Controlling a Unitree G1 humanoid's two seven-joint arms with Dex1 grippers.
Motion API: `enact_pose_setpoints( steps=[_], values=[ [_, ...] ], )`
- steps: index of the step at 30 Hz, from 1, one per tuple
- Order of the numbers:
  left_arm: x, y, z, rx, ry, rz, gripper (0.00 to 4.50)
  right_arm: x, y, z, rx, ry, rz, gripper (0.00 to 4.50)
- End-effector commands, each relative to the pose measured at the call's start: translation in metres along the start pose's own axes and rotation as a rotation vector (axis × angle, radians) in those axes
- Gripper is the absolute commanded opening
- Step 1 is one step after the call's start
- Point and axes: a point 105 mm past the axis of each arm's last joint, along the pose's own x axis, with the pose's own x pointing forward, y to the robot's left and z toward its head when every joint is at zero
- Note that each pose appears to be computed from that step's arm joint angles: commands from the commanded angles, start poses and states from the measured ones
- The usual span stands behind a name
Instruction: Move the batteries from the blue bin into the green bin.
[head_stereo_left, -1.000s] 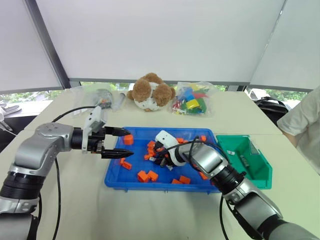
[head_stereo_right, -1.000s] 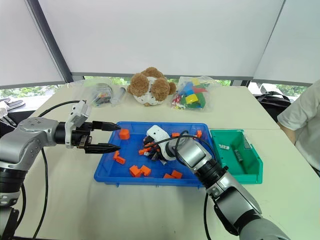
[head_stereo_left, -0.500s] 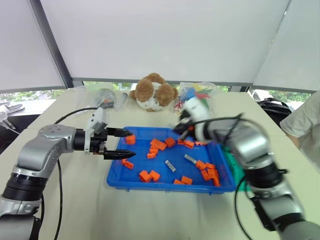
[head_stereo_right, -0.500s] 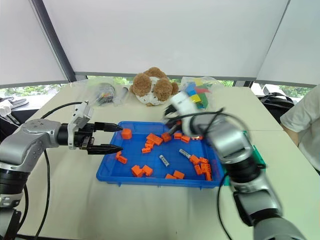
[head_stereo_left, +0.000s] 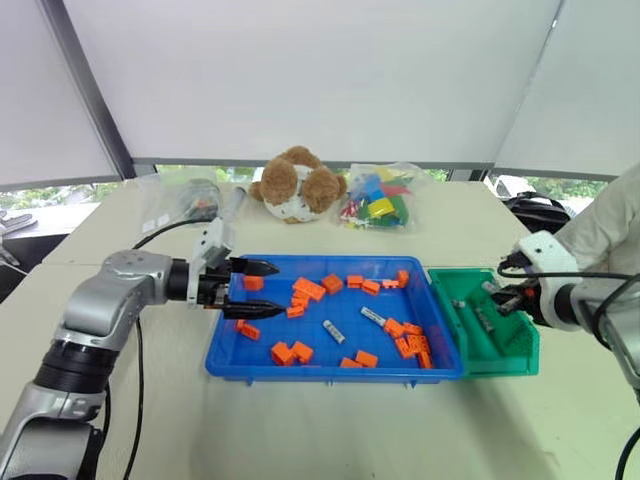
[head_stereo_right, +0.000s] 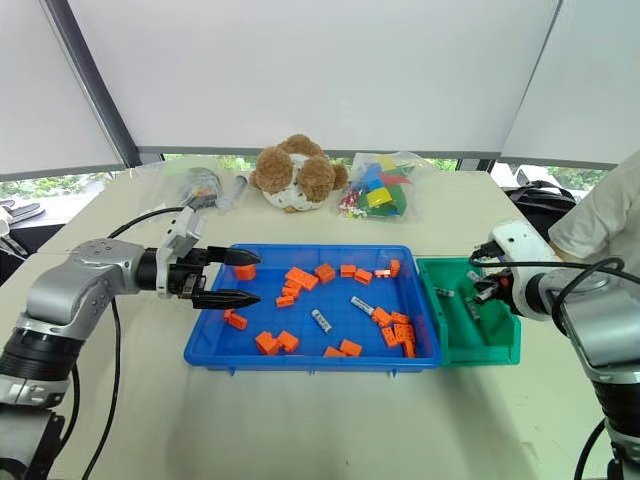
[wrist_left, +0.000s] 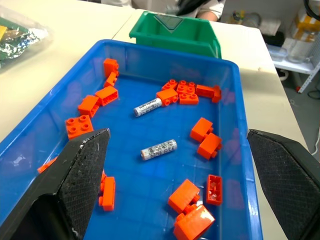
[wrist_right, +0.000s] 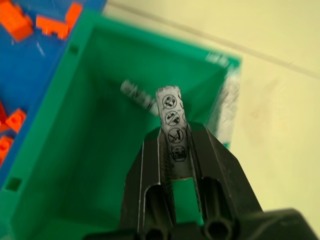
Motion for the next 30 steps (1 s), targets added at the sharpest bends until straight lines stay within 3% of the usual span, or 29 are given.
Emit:
enact_pose_setpoints(
  steps=[1, 3, 7, 13, 15, 20, 30],
  values=[
    [-0.001, 0.0, 0.009, 0.044, -0.01, -0.004, 4.5, -0.009, -0.006, 0.007, -0.006, -0.045, -0.009, 1.57],
    [-0.001, 0.0, 0.008, 0.043, -0.01, -0.005, 4.5, -0.012, -0.003, 0.012, -0.016, -0.063, 0.012, 2.45],
    [-0.001, 0.001, 0.009, 0.045, -0.009, -0.004, 4.5, -0.023, 0.019, 0.047, -0.09, -0.178, 0.14, 4.44],
    [0.0, 0.002, 0.01, 0.05, -0.01, -0.004, 4.5, -0.015, 0.072, 0.083, -0.111, -0.27, 0.354, 4.44],
    [0.0, 0.002, 0.011, 0.053, -0.011, -0.003, 4.5, -0.006, 0.088, 0.087, -0.114, -0.265, 0.387, 4.44],
    [-0.002, 0.002, 0.013, 0.06, -0.008, 0.01, 4.5, 0.024, 0.162, 0.081, -0.134, -0.208, 0.548, 4.44],
    [-0.004, 0.002, 0.014, 0.063, -0.011, 0.029, 4.5, 0.063, 0.207, 0.082, -0.144, -0.141, 0.586, 4.44]
  ],
)
